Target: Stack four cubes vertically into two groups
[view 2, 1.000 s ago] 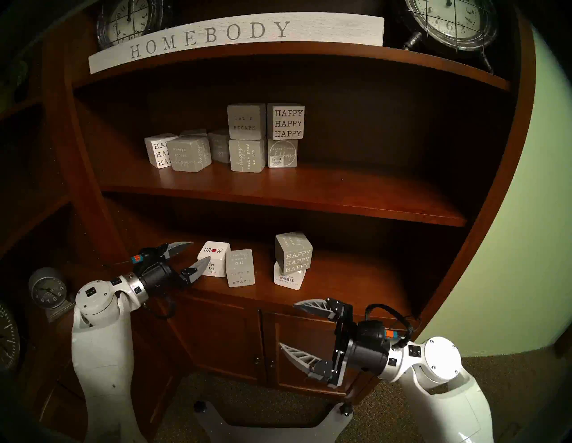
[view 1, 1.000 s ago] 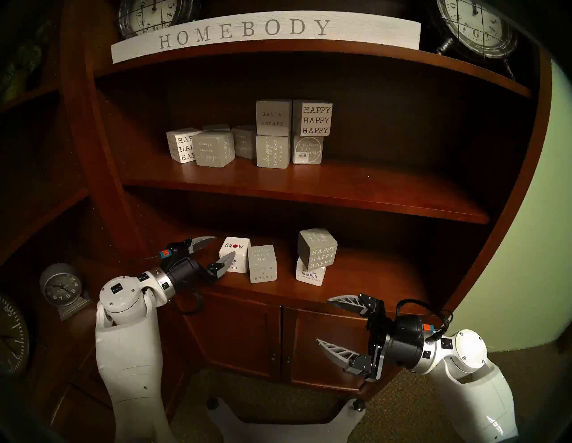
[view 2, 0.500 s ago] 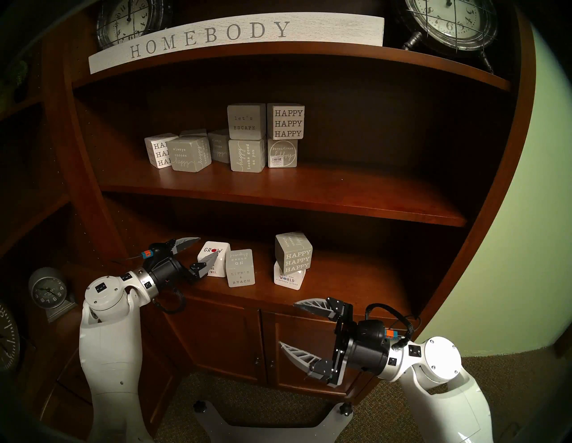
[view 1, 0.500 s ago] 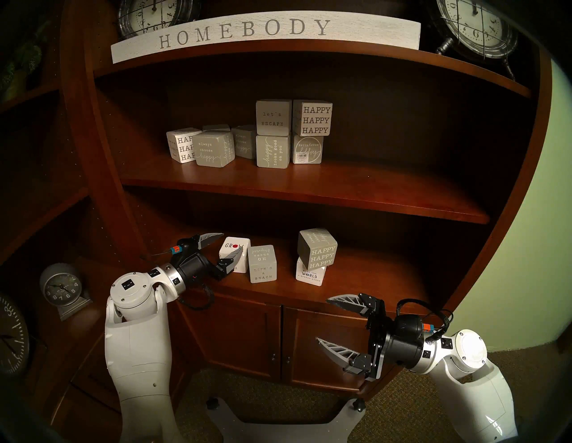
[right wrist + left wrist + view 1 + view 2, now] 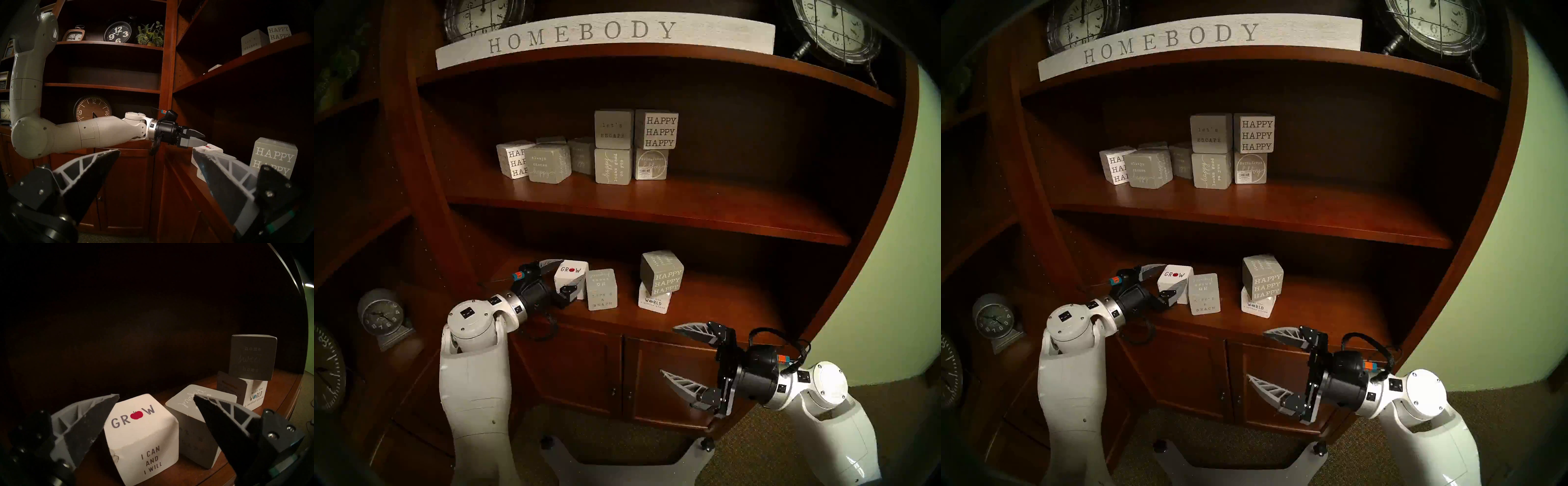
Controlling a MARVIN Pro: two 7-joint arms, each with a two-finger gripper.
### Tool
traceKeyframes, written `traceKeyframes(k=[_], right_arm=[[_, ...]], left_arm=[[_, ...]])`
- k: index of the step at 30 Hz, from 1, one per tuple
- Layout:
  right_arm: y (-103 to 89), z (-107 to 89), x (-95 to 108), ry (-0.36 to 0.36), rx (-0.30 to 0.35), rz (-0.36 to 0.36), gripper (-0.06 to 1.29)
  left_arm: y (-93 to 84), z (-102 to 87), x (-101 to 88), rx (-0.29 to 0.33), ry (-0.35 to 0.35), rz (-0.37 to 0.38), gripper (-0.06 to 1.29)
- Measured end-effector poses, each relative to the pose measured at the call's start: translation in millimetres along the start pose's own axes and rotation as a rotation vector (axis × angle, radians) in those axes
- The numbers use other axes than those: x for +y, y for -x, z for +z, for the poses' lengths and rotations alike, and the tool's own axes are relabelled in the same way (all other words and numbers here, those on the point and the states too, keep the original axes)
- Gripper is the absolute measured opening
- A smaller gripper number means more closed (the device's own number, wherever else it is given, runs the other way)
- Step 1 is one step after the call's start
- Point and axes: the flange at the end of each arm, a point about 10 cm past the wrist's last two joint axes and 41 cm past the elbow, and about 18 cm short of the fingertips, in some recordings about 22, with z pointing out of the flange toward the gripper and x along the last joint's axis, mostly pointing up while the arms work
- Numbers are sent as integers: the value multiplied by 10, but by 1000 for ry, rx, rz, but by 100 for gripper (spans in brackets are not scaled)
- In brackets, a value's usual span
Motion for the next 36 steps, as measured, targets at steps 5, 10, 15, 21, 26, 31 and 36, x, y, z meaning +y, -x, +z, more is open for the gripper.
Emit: traceKeyframes(k=[5,10,15,21,26,31,36], right_arm=[[0,0,0,0,0,1,119],[0,1,0,0,0,1,119],[0,1,0,0,0,1,119],[0,1,1,0,0,2,119],[0,1,1,0,0,2,119],[-1,1,1,0,0,2,119],[-1,0,1,0,1,2,119]], left_arm=[[19,48,11,-14,-11,6,122],[38,77,15,-26,-23,11,122],[56,102,15,-39,-40,18,122],[83,124,6,-54,-61,27,122],[88,134,-8,-60,-77,35,122],[92,125,-28,-61,-91,38,122],[95,114,-44,-60,-103,36,122]])
